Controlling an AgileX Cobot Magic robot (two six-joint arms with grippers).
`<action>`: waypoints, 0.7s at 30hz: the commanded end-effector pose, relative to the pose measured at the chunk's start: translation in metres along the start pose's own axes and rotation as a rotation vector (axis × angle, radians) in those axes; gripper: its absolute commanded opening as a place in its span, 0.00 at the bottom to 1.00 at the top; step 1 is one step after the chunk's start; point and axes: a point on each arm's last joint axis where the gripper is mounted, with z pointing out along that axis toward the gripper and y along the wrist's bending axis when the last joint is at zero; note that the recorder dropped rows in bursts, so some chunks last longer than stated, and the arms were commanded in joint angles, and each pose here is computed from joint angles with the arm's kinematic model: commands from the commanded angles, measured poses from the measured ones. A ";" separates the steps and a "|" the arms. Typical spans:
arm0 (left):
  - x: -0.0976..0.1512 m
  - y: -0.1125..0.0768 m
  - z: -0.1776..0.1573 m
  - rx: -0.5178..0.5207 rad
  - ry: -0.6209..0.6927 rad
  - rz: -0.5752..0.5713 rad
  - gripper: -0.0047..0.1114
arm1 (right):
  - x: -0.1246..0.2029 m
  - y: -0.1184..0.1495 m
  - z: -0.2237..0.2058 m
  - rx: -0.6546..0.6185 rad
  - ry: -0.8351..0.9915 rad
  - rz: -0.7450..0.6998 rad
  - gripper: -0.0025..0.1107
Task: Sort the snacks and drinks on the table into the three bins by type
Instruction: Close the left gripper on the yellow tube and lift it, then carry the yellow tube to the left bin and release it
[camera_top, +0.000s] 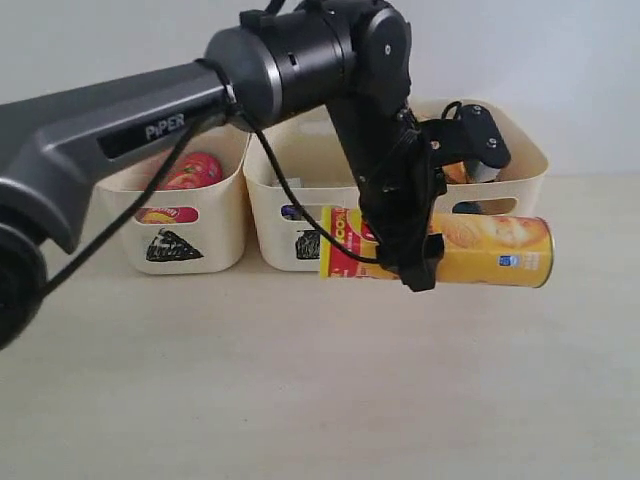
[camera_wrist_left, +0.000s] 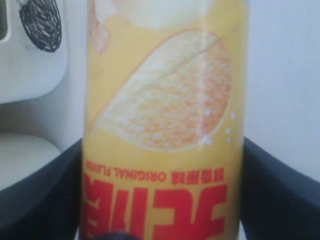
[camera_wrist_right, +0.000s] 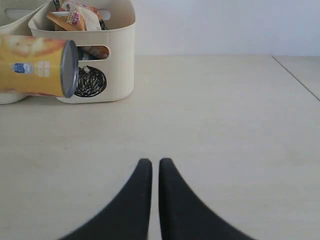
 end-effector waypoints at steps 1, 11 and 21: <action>0.014 -0.017 -0.025 0.023 0.042 -0.024 0.07 | 0.001 0.000 0.000 0.006 -0.008 0.002 0.04; 0.054 -0.035 -0.096 -0.187 -0.061 -0.261 0.07 | 0.001 0.000 0.000 0.006 -0.008 0.002 0.04; 0.114 -0.003 -0.168 -0.478 -0.151 -0.610 0.07 | 0.001 0.000 0.000 0.006 -0.008 0.002 0.04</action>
